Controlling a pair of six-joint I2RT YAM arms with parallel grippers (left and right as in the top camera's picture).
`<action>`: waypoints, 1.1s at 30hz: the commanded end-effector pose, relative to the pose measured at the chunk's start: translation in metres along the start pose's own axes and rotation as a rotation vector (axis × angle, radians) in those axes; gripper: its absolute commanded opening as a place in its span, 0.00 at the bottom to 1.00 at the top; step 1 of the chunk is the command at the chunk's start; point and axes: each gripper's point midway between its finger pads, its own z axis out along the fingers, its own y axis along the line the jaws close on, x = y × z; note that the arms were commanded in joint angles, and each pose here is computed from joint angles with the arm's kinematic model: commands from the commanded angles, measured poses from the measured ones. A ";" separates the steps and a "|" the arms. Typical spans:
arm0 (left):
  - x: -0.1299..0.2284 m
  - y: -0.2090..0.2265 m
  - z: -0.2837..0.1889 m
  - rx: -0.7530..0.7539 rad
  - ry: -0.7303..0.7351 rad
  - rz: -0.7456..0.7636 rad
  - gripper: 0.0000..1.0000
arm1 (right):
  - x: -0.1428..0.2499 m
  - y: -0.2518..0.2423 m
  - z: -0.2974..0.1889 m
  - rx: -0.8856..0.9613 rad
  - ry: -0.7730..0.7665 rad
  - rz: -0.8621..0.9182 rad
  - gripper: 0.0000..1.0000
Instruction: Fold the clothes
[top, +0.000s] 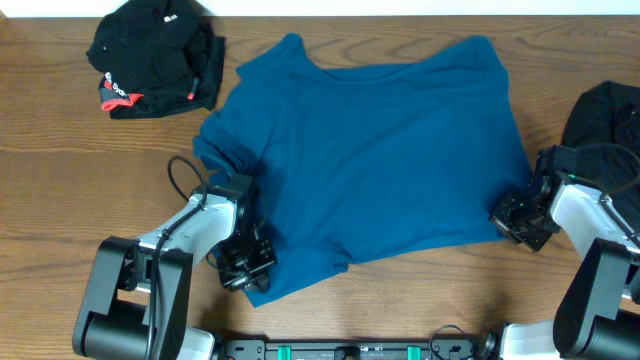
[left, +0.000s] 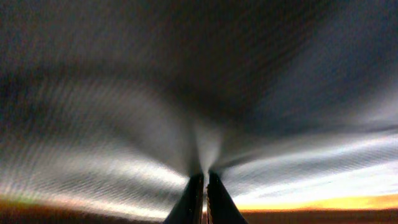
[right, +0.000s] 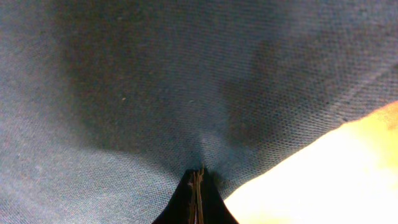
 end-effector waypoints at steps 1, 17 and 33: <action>0.005 0.023 0.004 -0.116 0.011 -0.063 0.06 | 0.000 -0.024 0.003 0.081 -0.004 0.107 0.01; -0.025 0.056 -0.099 -0.354 -0.427 -0.215 0.06 | -0.041 -0.051 -0.075 0.177 -0.225 0.256 0.01; -0.108 -0.085 -0.162 0.153 -0.792 0.276 0.06 | -0.053 0.105 -0.165 -0.497 -0.434 -0.250 0.05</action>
